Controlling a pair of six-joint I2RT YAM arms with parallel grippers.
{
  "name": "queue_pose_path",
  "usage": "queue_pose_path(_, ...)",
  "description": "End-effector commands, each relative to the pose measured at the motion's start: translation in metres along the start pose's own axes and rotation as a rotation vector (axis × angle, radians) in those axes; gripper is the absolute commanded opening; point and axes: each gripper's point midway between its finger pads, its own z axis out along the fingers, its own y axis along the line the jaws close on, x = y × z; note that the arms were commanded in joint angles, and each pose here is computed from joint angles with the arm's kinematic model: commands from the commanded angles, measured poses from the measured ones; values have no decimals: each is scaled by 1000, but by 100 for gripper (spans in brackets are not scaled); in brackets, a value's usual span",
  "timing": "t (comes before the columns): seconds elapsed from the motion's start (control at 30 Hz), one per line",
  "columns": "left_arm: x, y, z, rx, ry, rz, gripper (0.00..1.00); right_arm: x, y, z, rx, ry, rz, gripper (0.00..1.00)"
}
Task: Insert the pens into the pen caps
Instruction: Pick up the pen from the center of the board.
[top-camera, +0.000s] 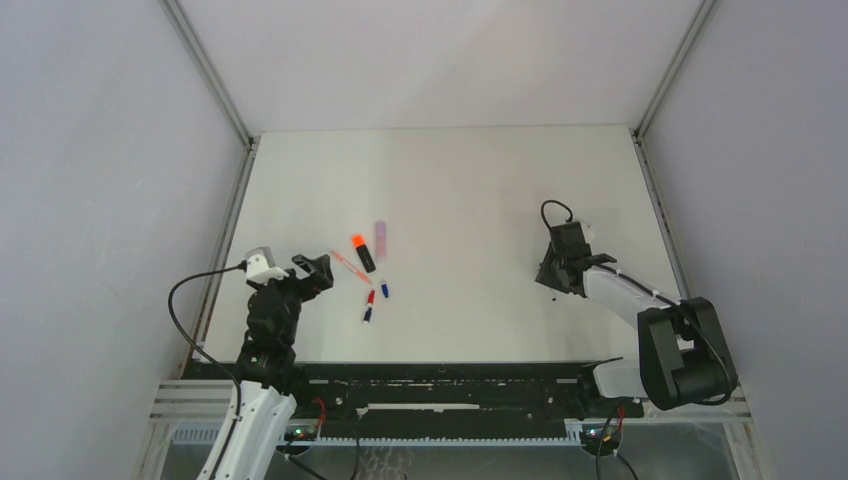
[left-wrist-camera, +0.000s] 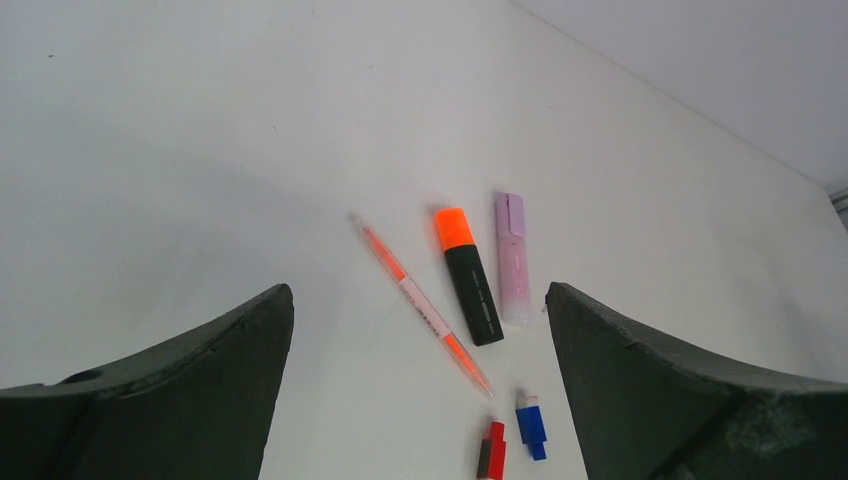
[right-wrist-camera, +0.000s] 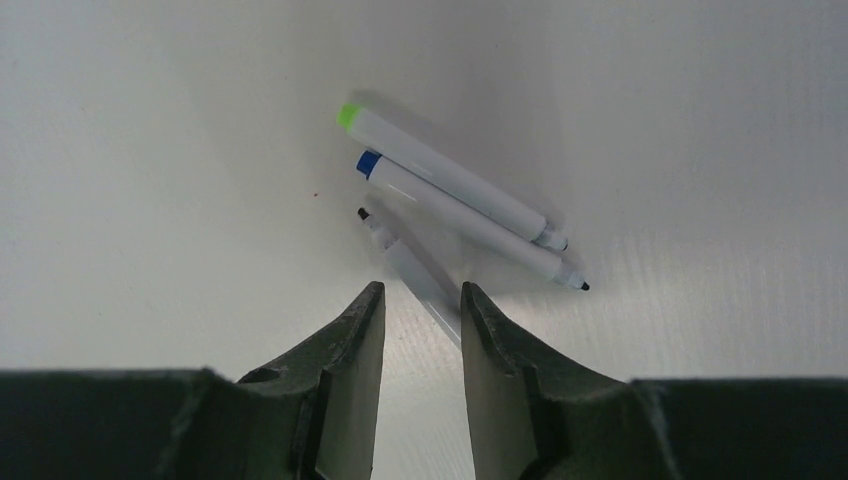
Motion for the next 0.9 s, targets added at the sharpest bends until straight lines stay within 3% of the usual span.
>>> queue_pose_path(0.0, -7, -6, 1, 34, -31, 18, 99, -8, 10, -3, -1, -11, -16, 33)
queue_pose_path(0.53, -7, -6, 0, 35, -34, 13, 99, -5, 20, 11, 133, 58, -190, 25)
queue_pose_path(0.67, -7, -6, 0, 35, -35, 9, 98, 4, 26, 15, 130, 91, -223, 17)
queue_pose_path(0.8, -6, -7, 0, 41, -30, 3, 98, 12, 37, 16, 89, 113, -235, 1)
queue_pose_path(0.87, -5, -10, -1, 59, -25, -3, 96, 13, 48, 14, 39, 116, -234, 0)
